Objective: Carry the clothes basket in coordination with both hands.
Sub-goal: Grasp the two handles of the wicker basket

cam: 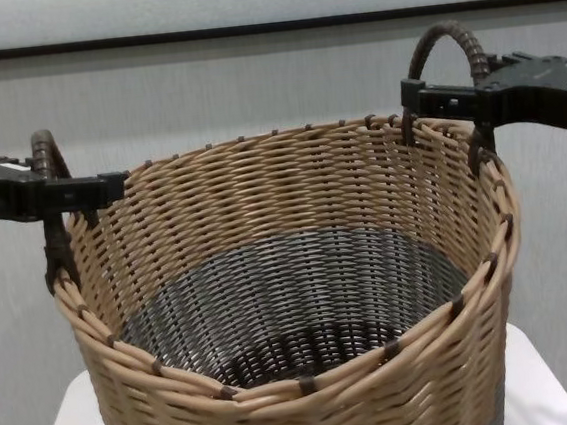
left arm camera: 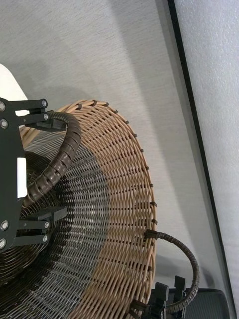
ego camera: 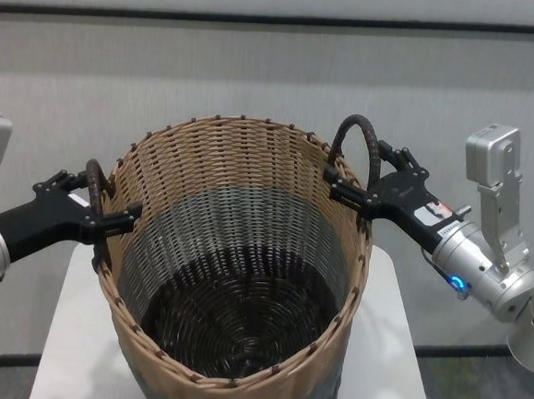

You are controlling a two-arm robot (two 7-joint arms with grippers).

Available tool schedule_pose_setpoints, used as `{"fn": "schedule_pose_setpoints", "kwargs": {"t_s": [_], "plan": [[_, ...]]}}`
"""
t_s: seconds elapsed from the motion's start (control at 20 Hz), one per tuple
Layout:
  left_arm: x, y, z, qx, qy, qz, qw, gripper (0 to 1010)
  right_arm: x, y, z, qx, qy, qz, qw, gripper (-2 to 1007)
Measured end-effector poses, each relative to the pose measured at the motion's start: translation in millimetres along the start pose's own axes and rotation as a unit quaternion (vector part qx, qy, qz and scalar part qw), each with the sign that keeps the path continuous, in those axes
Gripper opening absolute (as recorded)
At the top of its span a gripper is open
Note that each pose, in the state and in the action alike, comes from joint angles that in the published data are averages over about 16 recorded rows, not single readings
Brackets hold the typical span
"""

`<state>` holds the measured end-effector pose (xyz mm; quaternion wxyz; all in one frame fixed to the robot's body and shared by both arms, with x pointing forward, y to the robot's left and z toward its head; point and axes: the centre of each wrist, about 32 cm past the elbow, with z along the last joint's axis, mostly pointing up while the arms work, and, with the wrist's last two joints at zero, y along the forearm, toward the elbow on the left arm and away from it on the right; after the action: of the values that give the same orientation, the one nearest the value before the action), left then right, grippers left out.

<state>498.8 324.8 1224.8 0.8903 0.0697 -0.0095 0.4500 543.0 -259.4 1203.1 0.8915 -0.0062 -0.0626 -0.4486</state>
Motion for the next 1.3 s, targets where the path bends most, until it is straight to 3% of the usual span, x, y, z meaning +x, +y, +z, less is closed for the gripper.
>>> {"fn": "schedule_pose_setpoints", "kwargs": {"t_s": [0.35,0.65,1.3], "plan": [[-0.1,0.1,-0.1,0.0,0.0,0.0,1.0,1000,0.0,0.2,0.1,-0.001,-0.001,0.001,1.0,984],[-0.1,0.1,-0.2,0.0,0.0,0.0,1.0,1000,0.0,0.2,0.2,-0.002,-0.002,0.002,1.0,898],[-0.2,0.1,0.0,0.0,0.0,0.0,1.0,1000,0.2,0.3,0.1,-0.003,-0.002,0.002,1.0,472]]}}
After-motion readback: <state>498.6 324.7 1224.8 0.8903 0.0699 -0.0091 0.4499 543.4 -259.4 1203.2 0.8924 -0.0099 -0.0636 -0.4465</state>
